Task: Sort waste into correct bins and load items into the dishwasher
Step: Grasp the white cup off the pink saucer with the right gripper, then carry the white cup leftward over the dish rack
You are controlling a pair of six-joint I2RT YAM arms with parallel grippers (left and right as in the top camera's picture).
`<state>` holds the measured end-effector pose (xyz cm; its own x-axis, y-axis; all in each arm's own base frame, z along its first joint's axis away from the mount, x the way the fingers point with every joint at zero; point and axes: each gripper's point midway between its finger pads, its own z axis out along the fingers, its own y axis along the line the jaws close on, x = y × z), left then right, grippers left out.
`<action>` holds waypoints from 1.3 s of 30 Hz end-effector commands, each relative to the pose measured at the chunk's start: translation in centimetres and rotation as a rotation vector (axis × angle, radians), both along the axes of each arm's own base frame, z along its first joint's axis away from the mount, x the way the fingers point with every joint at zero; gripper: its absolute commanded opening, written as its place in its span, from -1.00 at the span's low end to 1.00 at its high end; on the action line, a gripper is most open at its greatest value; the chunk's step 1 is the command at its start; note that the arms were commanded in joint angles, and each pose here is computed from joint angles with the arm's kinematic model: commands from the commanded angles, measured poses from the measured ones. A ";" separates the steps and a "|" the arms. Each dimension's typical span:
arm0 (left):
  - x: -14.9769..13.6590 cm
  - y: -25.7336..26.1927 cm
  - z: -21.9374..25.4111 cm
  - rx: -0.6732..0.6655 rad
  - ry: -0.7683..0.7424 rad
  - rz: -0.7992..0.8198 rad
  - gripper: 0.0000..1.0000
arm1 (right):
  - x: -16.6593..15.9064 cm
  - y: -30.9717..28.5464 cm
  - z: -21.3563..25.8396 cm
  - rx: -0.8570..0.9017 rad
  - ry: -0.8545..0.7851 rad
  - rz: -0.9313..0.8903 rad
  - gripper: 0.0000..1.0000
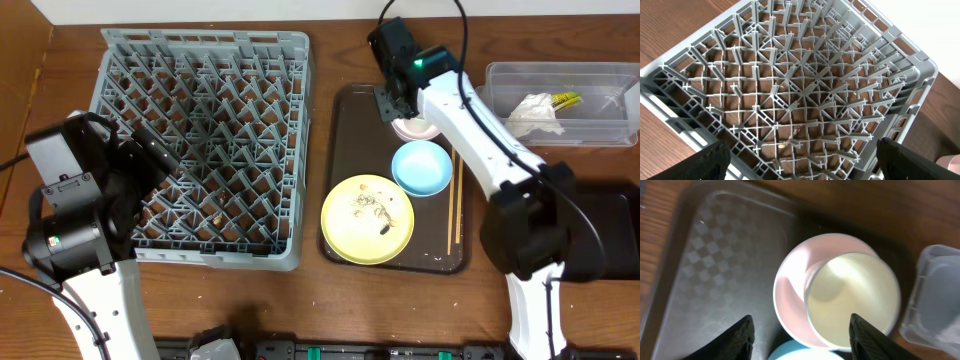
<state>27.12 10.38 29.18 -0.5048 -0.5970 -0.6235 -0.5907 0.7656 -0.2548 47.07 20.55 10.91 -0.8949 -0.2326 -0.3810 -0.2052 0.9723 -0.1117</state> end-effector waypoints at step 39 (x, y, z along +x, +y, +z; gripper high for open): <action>0.0 0.1 0.1 -0.009 -0.005 0.012 0.89 | 1.8 1.3 8.9 0.171 -0.160 0.018 -0.98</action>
<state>27.12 10.38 29.18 -0.5048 -0.5970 -0.6235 -0.5907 0.7656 -0.2548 47.55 20.25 8.21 -0.9166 -0.2287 -0.3280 -0.2051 0.9731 -0.1053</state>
